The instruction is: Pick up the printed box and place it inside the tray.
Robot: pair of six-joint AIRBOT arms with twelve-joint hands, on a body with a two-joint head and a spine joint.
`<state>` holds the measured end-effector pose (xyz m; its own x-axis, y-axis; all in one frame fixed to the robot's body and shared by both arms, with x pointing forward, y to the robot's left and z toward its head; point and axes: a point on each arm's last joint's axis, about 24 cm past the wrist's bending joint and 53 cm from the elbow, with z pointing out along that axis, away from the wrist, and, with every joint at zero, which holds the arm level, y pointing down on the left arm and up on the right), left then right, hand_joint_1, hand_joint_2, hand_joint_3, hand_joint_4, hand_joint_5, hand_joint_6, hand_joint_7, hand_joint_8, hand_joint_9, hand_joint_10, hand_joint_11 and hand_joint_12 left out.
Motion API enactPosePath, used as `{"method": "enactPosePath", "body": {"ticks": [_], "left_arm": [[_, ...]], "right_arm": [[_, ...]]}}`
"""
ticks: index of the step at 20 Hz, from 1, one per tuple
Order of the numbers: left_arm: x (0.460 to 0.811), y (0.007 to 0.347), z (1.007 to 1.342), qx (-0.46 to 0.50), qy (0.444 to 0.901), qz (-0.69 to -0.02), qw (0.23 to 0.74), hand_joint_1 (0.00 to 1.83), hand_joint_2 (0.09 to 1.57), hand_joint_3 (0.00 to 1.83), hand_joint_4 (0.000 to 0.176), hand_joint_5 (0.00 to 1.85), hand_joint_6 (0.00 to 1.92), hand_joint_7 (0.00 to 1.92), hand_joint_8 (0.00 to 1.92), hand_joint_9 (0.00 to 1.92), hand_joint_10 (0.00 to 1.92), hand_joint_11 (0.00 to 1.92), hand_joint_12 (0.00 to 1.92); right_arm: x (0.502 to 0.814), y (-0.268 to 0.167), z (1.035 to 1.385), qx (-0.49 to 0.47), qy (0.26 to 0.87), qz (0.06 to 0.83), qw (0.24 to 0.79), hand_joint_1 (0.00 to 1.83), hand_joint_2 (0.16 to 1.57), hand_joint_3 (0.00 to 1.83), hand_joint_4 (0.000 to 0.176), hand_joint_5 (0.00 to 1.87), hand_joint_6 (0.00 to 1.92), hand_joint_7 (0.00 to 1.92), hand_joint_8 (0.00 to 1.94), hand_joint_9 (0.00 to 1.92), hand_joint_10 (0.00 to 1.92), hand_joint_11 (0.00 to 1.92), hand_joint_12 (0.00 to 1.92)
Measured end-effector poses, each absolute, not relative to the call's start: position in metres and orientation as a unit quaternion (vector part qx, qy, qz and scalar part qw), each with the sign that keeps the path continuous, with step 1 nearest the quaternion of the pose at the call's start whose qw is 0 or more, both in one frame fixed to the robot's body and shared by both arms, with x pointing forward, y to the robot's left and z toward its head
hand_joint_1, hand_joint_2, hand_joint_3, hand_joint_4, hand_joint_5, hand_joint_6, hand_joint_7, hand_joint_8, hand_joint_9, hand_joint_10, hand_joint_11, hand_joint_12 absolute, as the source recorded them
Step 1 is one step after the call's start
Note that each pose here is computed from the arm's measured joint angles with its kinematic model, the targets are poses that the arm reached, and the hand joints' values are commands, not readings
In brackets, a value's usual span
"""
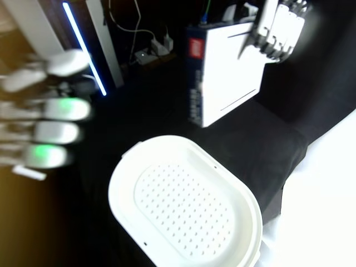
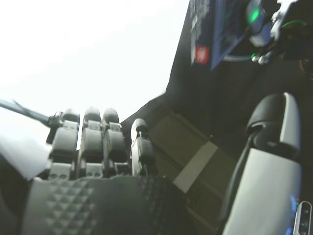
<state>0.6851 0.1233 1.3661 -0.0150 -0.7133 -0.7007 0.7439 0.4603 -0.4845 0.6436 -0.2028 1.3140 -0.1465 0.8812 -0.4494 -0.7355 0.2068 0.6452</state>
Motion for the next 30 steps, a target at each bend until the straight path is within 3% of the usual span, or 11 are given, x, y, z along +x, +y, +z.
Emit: {"method": "enactPosePath", "body": {"ticks": [2,7,9,12,13,19,21,22,23,26,30], "left_arm": [[0.684,0.115,1.367,0.017,0.482,-0.528,0.699,1.26,1.14,0.0,0.0,0.96,0.74,0.95,1.31,1.06,1.29,1.06,1.54],[0.684,0.096,1.366,0.016,0.475,-0.546,0.69,1.27,1.11,0.0,0.0,1.01,0.65,1.02,1.2,1.15,1.2,1.11,1.5],[0.682,0.088,1.366,0.02,0.472,-0.553,0.687,1.29,1.04,0.0,0.0,1.2,0.42,1.14,0.97,1.15,1.06,1.04,1.49],[0.68,0.083,1.367,0.017,0.464,-0.562,0.685,1.29,1.04,0.0,0.0,1.18,0.45,1.17,0.89,1.18,1.0,1.04,1.44],[0.679,0.081,1.367,0.014,0.461,-0.566,0.683,1.29,1.03,0.0,0.0,1.21,0.4,1.19,0.85,1.21,0.99,1.06,1.43],[0.673,0.061,1.359,0.007,0.454,-0.604,0.655,1.29,1.05,0.0,0.0,1.18,0.38,1.16,0.96,1.29,0.95,1.14,1.35],[0.672,0.062,1.362,0.006,0.448,-0.607,0.657,1.29,1.05,0.0,0.0,1.17,0.4,1.15,0.97,1.3,0.93,1.09,1.38],[0.671,0.063,1.363,0.005,0.446,-0.607,0.657,1.29,1.05,0.0,0.0,1.17,0.4,1.14,0.98,1.3,0.92,1.11,1.35],[0.671,0.063,1.362,0.002,0.444,-0.611,0.655,1.29,1.05,0.0,0.0,1.17,0.41,1.15,0.96,1.3,0.92,1.11,1.34],[0.671,0.061,1.356,0.005,0.451,-0.609,0.653,1.29,1.04,0.0,0.0,1.18,0.37,1.17,0.93,1.33,0.94,1.14,1.33],[0.67,0.063,1.357,0.001,0.445,-0.611,0.655,1.3,1.03,0.0,0.0,1.21,0.36,1.22,0.81,1.33,0.73,1.14,1.1]], "right_arm": [[0.647,-0.199,1.311,0.086,0.433,0.624,0.645,0.66,0.62,0.0,0.176,0.03,0.0,0.11,0.0,0.05,0.0,0.0,0.22],[0.655,-0.187,1.307,0.097,0.431,0.633,0.636,0.73,0.56,0.0,0.175,0.03,0.0,0.11,0.0,0.05,0.0,0.0,0.26],[0.661,-0.175,1.304,0.1,0.432,0.64,0.628,0.78,0.54,0.0,0.128,0.03,0.0,0.08,0.0,0.05,0.0,0.0,0.52],[0.666,-0.164,1.298,0.103,0.437,0.644,0.619,0.76,0.58,0.01,0.125,0.04,0.0,0.1,0.0,0.1,0.01,0.0,0.66],[0.667,-0.161,1.298,0.106,0.438,0.645,0.617,0.75,0.57,0.0,0.111,0.05,0.0,0.12,0.0,0.12,0.01,0.0,0.75],[0.669,-0.152,1.304,0.11,0.423,0.658,0.614,0.81,0.58,0.0,0.0,0.28,0.02,0.37,0.02,0.3,0.03,0.0,0.96],[0.671,-0.152,1.305,0.114,0.419,0.662,0.611,0.95,0.75,0.01,0.0,0.59,0.03,0.7,0.03,0.71,0.1,0.32,1.13],[0.671,-0.152,1.304,0.117,0.417,0.664,0.609,1.11,0.89,0.03,0.0,0.93,0.14,1.09,0.16,1.18,0.3,0.86,1.14],[0.671,-0.151,1.304,0.117,0.418,0.664,0.609,1.27,0.97,0.01,0.0,1.14,0.39,1.34,0.38,1.4,0.4,1.12,1.14],[0.67,-0.147,1.303,0.113,0.42,0.668,0.603,1.3,1.04,0.0,0.0,1.12,0.55,1.23,0.81,1.28,1.02,1.12,1.52],[0.67,-0.149,1.306,0.114,0.415,0.67,0.605,1.29,1.05,0.0,0.0,1.03,0.72,1.22,0.8,1.24,0.99,1.11,1.43]]}}
